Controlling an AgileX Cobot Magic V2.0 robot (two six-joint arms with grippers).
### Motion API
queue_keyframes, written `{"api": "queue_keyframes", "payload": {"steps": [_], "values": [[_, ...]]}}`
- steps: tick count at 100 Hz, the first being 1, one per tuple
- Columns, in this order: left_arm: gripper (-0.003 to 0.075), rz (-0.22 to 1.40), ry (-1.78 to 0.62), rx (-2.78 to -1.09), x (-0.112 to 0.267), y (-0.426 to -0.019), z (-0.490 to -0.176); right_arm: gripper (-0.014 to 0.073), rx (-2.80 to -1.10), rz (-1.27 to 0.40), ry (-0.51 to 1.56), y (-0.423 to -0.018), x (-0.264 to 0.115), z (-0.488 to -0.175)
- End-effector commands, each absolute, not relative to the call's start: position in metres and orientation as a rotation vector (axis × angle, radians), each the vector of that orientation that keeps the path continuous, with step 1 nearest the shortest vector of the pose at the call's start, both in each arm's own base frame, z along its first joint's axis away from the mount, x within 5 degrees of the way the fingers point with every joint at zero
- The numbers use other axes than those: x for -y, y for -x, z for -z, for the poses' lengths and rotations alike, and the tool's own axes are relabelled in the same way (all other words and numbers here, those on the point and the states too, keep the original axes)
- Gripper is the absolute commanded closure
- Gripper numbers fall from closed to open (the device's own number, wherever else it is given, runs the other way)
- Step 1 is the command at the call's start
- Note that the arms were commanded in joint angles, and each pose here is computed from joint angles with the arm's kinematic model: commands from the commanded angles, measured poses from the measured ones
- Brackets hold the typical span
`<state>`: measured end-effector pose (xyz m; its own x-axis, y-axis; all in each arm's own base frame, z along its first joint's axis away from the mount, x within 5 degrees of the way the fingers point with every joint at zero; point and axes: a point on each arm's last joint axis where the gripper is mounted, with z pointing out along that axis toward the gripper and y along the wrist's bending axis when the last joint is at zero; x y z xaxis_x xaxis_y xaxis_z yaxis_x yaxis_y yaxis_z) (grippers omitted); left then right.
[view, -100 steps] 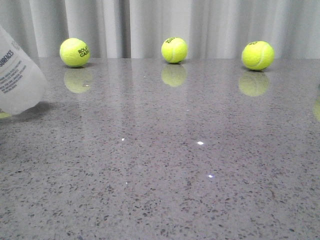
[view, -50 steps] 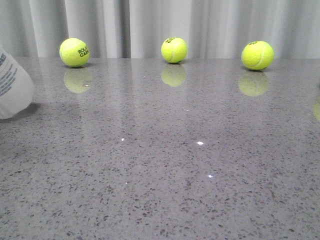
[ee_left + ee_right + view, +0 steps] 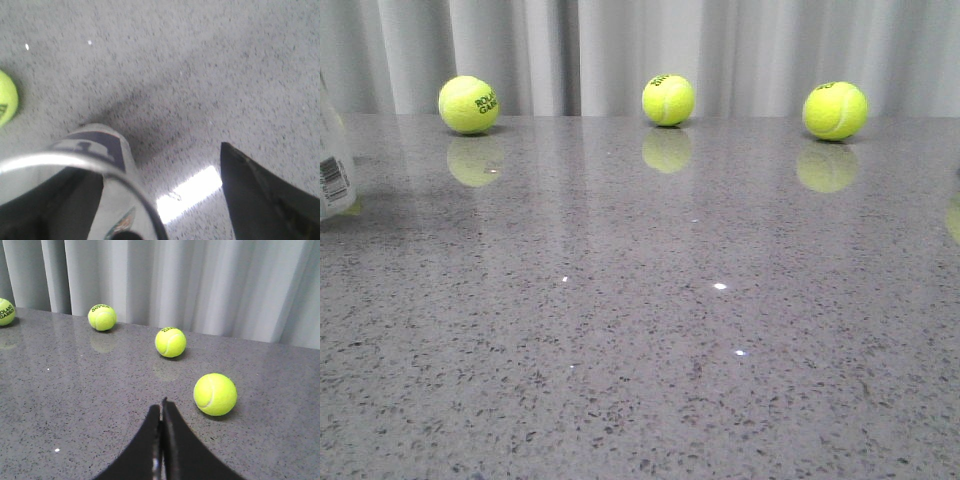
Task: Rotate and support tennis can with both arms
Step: 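Lift and rotate the can upright with the left gripper, set it down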
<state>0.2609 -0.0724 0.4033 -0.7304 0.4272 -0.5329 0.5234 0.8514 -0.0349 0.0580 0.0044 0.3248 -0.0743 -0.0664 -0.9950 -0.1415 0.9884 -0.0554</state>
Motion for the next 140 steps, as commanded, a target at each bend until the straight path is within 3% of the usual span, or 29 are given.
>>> {"api": "queue_keyframes", "payload": {"steps": [1,57,102,121,140], "values": [[0.0239,0.284,-0.707,-2.445,0.077,-0.259,-0.422,0.0663,-1.548,-0.053,0.170,-0.058,-0.005,-0.340],[0.0239,0.287,-0.687,-2.342,0.078,-0.257,-0.452,0.0663,-1.548,-0.053,0.170,-0.058,-0.005,-0.340],[0.0240,0.246,-0.586,-2.005,0.062,-0.189,-0.511,0.0663,-1.548,-0.053,0.170,-0.058,-0.005,-0.340],[0.0240,0.240,-0.546,-1.921,0.054,-0.155,-0.509,0.0663,-1.548,-0.053,0.170,-0.058,-0.005,-0.340],[0.0240,0.244,-0.459,-1.829,0.046,-0.126,-0.483,0.0663,-1.548,-0.053,0.170,-0.058,-0.005,-0.340]]}}
